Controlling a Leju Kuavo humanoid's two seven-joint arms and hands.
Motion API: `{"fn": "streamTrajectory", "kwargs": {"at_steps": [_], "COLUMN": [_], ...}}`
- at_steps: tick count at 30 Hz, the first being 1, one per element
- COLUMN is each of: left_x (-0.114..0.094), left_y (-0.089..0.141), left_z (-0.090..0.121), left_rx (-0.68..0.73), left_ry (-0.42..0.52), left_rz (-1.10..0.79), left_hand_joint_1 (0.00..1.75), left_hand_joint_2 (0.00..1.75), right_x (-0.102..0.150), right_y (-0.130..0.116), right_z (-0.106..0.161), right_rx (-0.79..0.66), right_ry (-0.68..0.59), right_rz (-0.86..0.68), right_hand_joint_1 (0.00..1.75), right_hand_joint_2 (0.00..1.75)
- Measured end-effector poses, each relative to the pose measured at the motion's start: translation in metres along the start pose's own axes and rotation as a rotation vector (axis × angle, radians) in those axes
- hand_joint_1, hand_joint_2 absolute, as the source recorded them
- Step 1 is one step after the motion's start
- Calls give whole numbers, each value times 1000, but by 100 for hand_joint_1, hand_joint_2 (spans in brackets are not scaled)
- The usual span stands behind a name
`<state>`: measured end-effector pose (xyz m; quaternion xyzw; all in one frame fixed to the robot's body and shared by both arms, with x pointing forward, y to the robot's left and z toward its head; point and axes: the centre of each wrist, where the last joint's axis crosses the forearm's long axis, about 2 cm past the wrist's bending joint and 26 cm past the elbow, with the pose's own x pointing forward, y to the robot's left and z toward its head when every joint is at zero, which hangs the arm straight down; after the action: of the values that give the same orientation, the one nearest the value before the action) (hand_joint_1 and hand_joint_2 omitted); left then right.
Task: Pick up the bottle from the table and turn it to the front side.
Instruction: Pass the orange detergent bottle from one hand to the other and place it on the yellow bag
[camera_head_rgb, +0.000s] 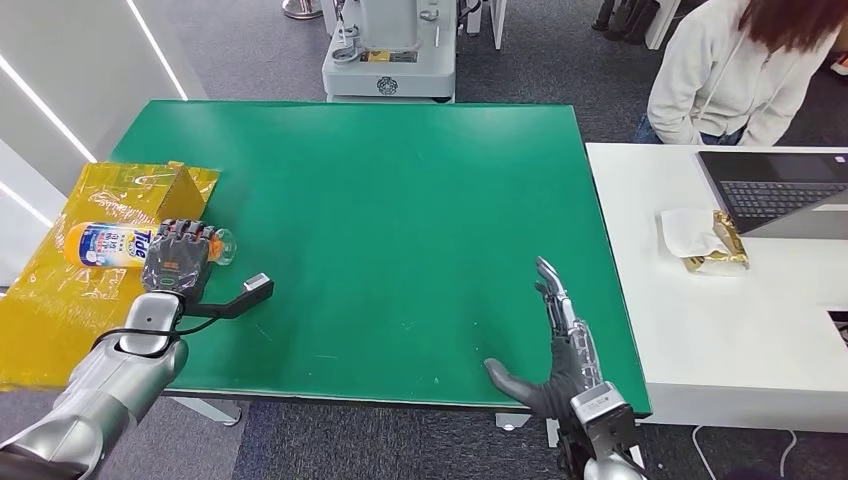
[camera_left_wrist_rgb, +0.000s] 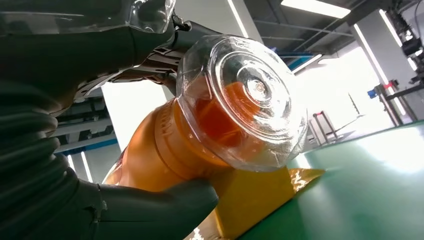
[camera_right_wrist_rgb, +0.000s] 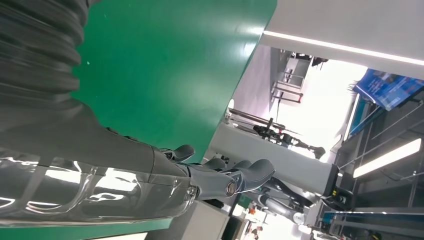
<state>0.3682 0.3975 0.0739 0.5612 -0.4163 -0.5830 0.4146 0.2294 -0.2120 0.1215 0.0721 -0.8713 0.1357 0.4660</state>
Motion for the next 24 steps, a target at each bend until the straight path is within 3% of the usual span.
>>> {"fn": "streamTrajectory", "kwargs": {"at_steps": [17,18,20,22,24], "left_x": [9,11,13,15,17], "left_y": [-15,-15,-14,-14,-14], "left_z": [13,13,12,12,12], "left_rx": [-90,-89,-85,-81,-78], "left_ry": [17,22,32,45,59], "left_rz": [110,124,152,182,213], "left_hand_joint_1": [175,168,109,28,0], "left_hand_joint_2": [175,175,175,175,175], "right_x": [0,0,0,1,1], "right_y": [1,1,2,3,4], "right_z": [0,-1,-2,-4,-6], "right_rx": [39,43,51,59,66], "right_ry": [-1,-3,-4,-1,2], "right_rz": [7,11,17,22,24], "right_hand_joint_1": [0,0,0,0,0], "right_hand_joint_2": [175,175,175,175,175]}}
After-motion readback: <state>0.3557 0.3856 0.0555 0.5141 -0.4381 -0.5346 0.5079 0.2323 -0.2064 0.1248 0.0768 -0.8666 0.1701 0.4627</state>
